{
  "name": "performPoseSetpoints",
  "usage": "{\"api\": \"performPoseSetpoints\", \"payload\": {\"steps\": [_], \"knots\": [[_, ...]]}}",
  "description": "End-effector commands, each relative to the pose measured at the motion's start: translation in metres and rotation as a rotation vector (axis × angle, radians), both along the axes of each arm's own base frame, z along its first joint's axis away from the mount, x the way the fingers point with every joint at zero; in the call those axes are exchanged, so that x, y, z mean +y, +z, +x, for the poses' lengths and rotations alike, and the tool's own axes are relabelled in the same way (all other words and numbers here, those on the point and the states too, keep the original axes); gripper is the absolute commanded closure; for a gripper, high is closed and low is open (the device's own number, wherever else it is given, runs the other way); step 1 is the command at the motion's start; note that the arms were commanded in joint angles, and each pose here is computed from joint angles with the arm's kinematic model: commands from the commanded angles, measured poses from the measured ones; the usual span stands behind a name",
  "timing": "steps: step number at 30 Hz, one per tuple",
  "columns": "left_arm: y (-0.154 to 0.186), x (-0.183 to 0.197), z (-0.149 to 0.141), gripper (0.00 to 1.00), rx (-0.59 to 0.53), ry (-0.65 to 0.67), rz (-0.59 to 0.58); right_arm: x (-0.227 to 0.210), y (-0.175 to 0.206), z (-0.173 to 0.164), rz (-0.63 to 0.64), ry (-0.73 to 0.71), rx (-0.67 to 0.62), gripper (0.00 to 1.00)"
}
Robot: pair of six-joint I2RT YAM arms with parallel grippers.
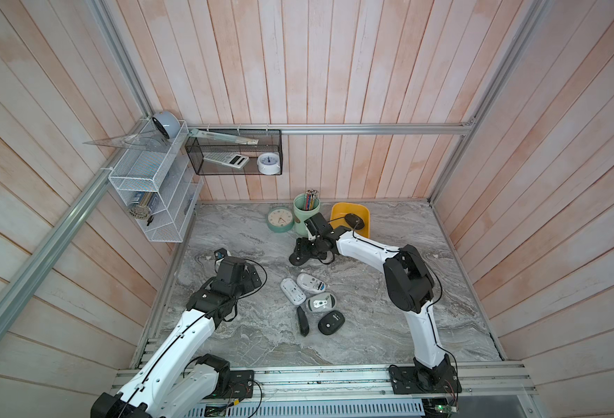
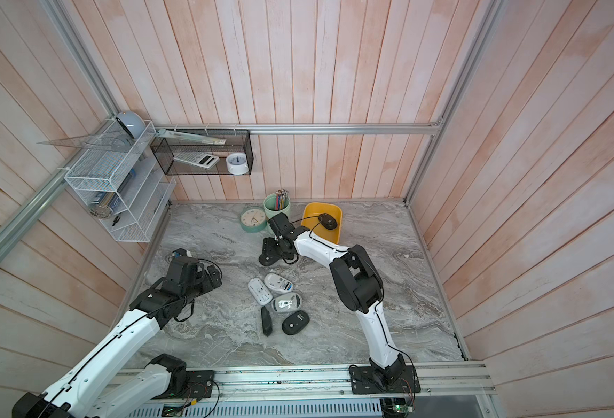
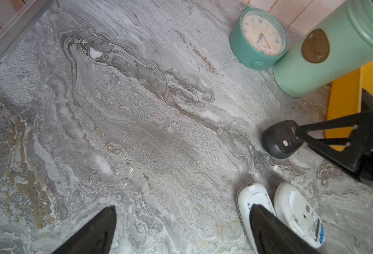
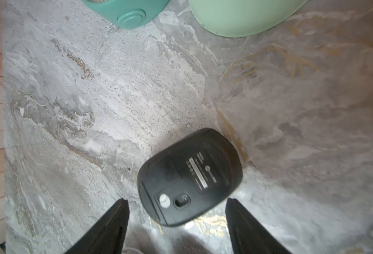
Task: Put the mouse in the storage box
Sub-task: Pick up the mouse from the center of the board.
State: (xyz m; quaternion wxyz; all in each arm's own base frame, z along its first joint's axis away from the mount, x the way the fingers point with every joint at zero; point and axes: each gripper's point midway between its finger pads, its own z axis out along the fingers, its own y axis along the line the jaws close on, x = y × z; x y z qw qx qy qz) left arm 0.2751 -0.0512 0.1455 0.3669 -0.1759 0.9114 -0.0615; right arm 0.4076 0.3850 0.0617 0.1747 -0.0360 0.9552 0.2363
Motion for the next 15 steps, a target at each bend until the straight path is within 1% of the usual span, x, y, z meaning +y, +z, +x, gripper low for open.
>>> {"api": "performPoseSetpoints", "payload": {"steps": [1,6,10,15], "knots": [[-0.002,0.003,-0.002,0.0,-0.009,0.003,0.008,-0.001,-0.021,0.0,-0.028,-0.042,0.071,0.26],[-0.004,0.003,-0.003,0.0,-0.011,0.003,0.005,-0.009,-0.03,0.002,-0.071,-0.077,0.082,0.26],[-0.006,0.003,-0.003,0.0,-0.009,0.002,0.006,-0.011,-0.034,0.003,-0.113,-0.077,0.078,0.24],[-0.006,0.003,-0.004,0.0,-0.012,0.004,0.006,-0.002,-0.037,0.0,-0.108,-0.063,0.083,0.23]]}}
